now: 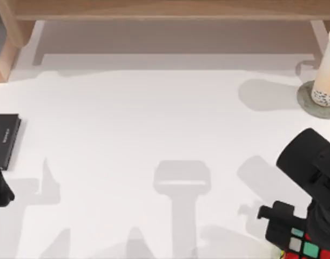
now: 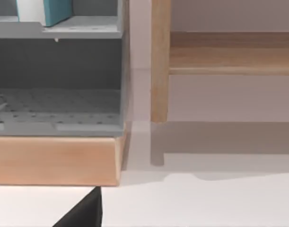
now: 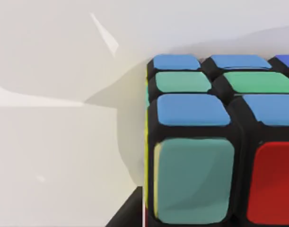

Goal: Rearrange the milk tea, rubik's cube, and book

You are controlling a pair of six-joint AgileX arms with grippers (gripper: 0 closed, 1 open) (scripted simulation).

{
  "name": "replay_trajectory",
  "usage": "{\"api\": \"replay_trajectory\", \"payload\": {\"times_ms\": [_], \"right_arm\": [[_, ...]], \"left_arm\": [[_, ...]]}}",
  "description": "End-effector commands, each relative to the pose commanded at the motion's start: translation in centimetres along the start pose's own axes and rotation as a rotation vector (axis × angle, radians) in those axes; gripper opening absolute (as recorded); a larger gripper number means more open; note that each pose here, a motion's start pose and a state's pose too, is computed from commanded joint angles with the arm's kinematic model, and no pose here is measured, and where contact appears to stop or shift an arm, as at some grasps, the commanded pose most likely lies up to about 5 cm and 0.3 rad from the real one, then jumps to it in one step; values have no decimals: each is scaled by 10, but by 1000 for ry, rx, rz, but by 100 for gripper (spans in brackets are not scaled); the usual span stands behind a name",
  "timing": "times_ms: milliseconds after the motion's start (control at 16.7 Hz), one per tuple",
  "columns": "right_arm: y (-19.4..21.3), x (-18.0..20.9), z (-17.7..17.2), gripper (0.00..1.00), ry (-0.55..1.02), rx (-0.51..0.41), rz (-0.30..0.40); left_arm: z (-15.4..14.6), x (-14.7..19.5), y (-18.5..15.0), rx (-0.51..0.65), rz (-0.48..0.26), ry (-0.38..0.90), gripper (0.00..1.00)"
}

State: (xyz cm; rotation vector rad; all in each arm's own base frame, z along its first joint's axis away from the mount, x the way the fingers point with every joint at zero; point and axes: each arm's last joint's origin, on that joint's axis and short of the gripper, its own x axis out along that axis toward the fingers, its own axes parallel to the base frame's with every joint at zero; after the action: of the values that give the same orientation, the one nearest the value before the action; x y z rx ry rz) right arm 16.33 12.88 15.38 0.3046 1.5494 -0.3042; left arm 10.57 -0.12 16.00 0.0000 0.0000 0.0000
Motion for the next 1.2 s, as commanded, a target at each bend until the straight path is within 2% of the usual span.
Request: {"api": "replay_trajectory", "payload": {"times_ms": [360,960,1200], "right_arm": [[0,0,0,2,0,0,0],[0,-2,0,0,-2,1,3],[0,-19,0,0,-1,1,1]], "left_arm": [[0,0,0,0,0,0,100],[0,0,0,0,0,0,100],[0,0,0,0,0,0,100]]}}
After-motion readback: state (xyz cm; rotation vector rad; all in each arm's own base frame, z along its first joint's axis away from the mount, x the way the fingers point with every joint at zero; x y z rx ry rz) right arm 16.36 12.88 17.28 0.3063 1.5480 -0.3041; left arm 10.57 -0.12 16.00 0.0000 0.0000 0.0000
